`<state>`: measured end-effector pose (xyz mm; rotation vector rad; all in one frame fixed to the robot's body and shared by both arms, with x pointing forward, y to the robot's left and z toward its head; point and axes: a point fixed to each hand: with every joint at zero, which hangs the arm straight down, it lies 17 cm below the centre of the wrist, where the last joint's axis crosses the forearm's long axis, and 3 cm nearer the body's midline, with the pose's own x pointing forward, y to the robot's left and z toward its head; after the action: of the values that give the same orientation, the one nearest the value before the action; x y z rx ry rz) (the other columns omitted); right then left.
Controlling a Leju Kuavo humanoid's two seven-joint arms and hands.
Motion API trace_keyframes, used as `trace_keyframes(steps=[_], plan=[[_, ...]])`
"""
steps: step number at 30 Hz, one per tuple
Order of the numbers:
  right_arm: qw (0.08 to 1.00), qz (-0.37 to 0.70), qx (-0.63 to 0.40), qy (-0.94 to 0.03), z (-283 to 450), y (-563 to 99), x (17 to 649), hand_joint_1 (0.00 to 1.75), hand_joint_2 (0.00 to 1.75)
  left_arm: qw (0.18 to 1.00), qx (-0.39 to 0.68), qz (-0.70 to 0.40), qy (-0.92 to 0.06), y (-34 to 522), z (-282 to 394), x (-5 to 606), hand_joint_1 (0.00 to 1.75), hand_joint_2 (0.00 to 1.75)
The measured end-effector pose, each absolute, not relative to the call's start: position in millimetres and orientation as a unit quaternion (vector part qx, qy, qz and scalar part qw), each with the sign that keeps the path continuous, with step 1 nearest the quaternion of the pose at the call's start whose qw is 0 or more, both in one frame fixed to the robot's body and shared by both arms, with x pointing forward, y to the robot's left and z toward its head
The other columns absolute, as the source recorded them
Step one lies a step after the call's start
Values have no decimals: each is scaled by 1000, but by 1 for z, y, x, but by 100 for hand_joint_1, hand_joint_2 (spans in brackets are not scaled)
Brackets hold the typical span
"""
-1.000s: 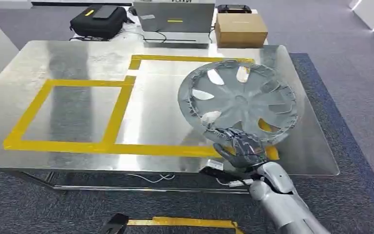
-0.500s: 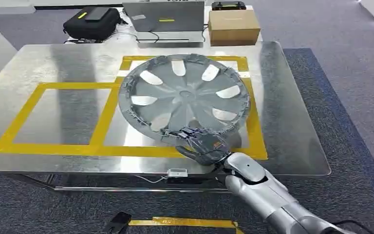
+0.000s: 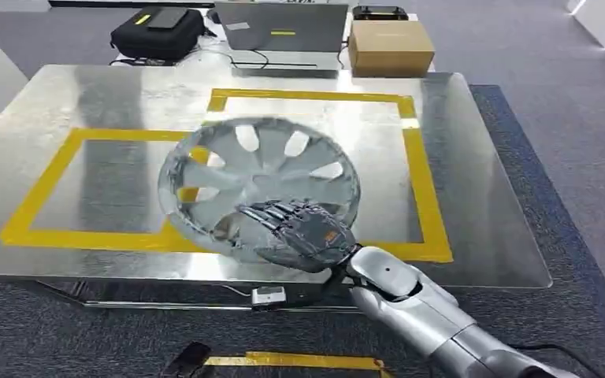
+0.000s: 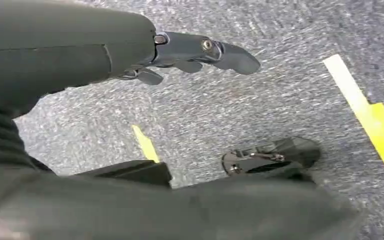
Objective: Take the parts from the cabinet and place them on the table.
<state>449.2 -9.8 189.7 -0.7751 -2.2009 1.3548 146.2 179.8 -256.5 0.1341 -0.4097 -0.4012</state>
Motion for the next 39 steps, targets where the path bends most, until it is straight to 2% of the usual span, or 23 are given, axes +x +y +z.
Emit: trace_keyframes(steps=[1,31,39], plan=[[221,490,-281,-795,189,-11,448,0,0,957,68,-198,-202,181,-257,146,0,0],[214,492,-269,-800,176,-3,426,0,0,957,62,-199,-203,177,-256,146,0,0],[234,411,-249,-845,194,-15,399,0,0,959,64,-191,-201,178,-257,144,0,0]])
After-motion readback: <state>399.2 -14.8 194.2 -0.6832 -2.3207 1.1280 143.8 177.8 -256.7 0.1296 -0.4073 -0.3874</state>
